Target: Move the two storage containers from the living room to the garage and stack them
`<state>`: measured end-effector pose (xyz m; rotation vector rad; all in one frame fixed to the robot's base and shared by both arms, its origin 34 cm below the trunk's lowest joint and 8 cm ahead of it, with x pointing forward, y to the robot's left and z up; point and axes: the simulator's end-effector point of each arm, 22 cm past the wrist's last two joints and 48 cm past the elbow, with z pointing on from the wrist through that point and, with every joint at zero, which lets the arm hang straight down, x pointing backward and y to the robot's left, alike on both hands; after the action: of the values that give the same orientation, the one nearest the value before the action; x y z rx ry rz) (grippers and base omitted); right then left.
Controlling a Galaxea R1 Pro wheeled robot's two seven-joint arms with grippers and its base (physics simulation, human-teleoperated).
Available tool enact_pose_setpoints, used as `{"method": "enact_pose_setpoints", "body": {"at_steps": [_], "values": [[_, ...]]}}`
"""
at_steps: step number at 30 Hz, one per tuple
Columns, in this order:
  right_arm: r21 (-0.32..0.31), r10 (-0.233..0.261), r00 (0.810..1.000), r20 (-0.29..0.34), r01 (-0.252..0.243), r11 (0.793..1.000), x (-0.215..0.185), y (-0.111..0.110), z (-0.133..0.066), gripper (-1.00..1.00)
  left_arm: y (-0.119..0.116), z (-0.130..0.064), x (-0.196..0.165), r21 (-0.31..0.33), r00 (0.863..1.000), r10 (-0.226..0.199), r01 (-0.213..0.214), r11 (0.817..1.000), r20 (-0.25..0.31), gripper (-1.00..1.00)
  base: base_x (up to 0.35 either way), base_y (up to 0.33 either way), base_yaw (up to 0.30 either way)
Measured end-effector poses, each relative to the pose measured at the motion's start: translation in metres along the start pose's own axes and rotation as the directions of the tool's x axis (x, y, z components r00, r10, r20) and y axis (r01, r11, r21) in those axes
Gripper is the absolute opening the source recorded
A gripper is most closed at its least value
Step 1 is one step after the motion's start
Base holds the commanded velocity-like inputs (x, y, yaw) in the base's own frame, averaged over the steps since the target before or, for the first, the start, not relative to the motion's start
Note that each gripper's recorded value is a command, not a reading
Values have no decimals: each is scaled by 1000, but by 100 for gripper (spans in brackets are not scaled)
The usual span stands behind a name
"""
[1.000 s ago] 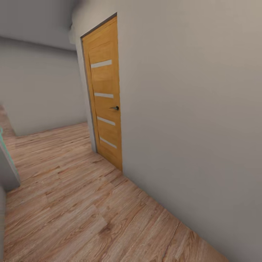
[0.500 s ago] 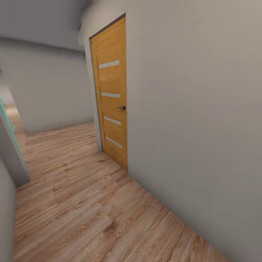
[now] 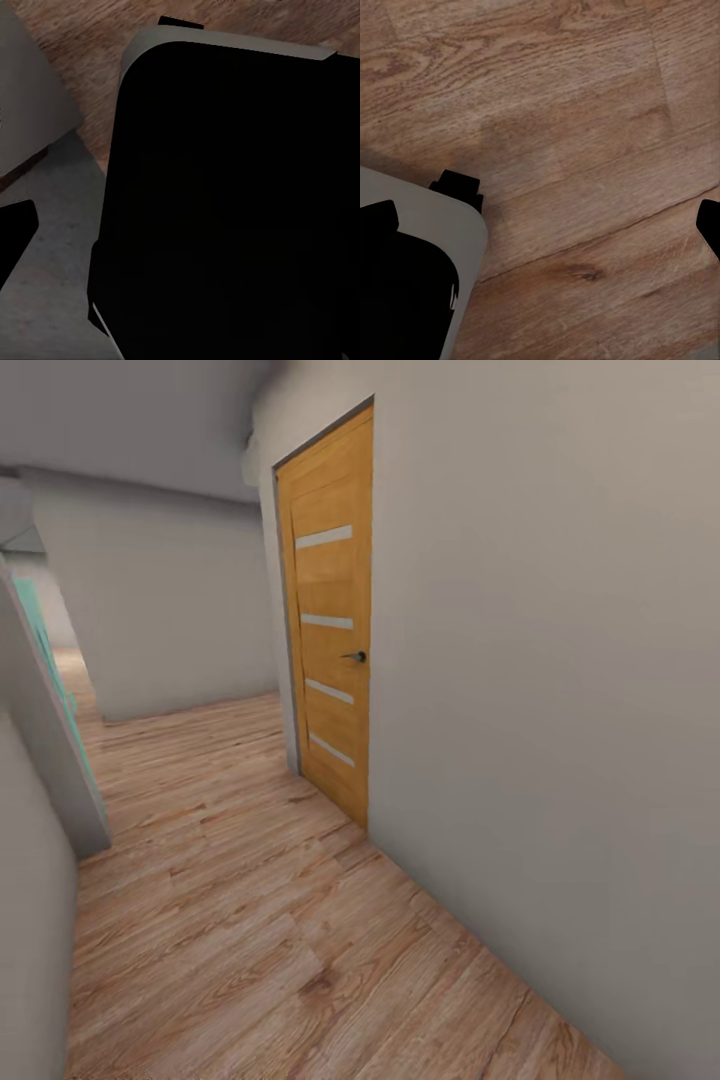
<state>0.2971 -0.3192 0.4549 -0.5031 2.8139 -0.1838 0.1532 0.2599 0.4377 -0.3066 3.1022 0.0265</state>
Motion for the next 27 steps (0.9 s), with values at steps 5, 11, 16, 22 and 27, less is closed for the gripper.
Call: {"method": "enact_pose_setpoints", "body": {"at_steps": [5,11,16,22,27], "values": [[0,1,1000,0,-1,1000,0,0,0,100,0,0,0,1,1000,0,0,1000,0,100,247,0,32],[0,1,1000,1,-1,1000,0,0,0,100,0,0,0,1,1000,-1,1,1000,1,100,309,0,4],[0,1,1000,1,-1,1000,0,0,0,100,0,0,0,1,1000,0,0,1000,1,100,317,0,0],[0,1,1000,1,-1,1000,0,0,0,100,0,0,0,1,1000,-1,1,1000,1,100,318,0,1],[0,0,1000,0,0,1000,0,0,0,100,0,0,0,0,1000,-1,1,1000,0,100,222,0,176]]}}
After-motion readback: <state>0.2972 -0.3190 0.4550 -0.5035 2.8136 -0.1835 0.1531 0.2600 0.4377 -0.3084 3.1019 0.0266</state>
